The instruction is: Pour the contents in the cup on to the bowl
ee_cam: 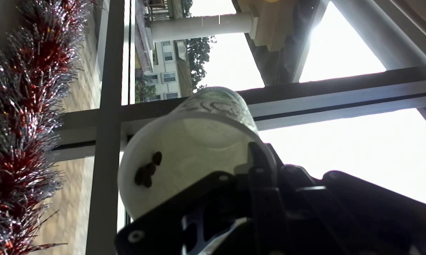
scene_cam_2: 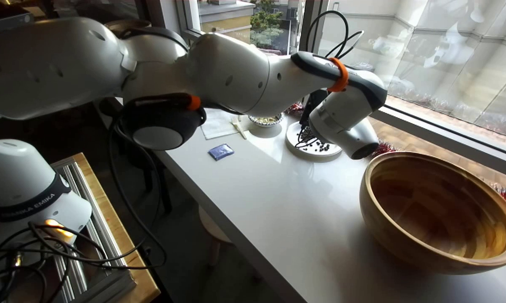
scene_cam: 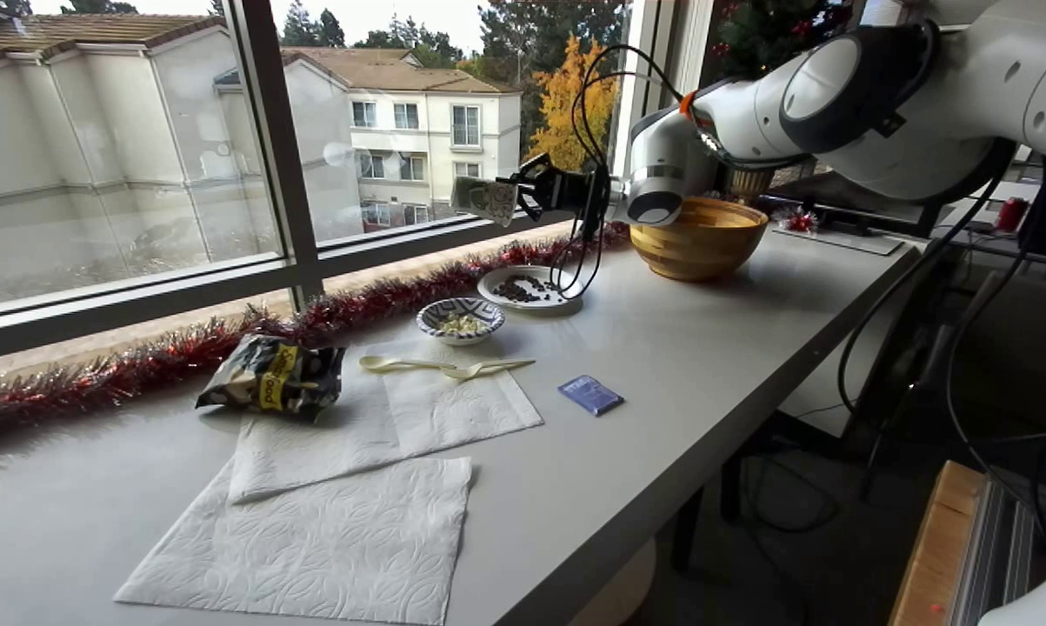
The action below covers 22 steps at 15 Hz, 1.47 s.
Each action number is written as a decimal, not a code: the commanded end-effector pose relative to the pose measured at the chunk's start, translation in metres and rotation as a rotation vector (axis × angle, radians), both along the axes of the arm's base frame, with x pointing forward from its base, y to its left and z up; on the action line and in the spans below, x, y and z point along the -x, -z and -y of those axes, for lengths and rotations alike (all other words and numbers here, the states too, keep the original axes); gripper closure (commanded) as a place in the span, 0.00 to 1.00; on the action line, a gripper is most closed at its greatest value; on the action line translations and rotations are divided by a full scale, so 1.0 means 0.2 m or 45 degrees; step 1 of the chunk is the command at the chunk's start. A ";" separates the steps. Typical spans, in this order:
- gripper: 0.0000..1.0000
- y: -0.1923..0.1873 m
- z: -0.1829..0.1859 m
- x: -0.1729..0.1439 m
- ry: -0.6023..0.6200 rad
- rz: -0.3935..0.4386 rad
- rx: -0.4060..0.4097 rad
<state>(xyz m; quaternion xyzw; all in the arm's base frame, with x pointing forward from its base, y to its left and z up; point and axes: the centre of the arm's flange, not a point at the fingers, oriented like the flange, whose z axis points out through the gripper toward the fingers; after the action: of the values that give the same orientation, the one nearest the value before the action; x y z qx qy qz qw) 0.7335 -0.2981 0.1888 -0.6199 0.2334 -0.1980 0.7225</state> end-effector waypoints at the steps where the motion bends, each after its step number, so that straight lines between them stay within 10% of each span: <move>1: 0.99 0.00 0.05 -0.07 0.006 0.035 -0.073; 11: 0.99 -0.04 0.04 -0.08 -0.007 0.062 -0.074; 22: 0.99 -0.75 -0.32 0.00 0.093 -0.206 0.444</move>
<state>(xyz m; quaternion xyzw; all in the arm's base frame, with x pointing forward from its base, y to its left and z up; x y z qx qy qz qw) 0.7630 -0.2807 0.3089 -0.7004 0.2519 -0.2178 0.6314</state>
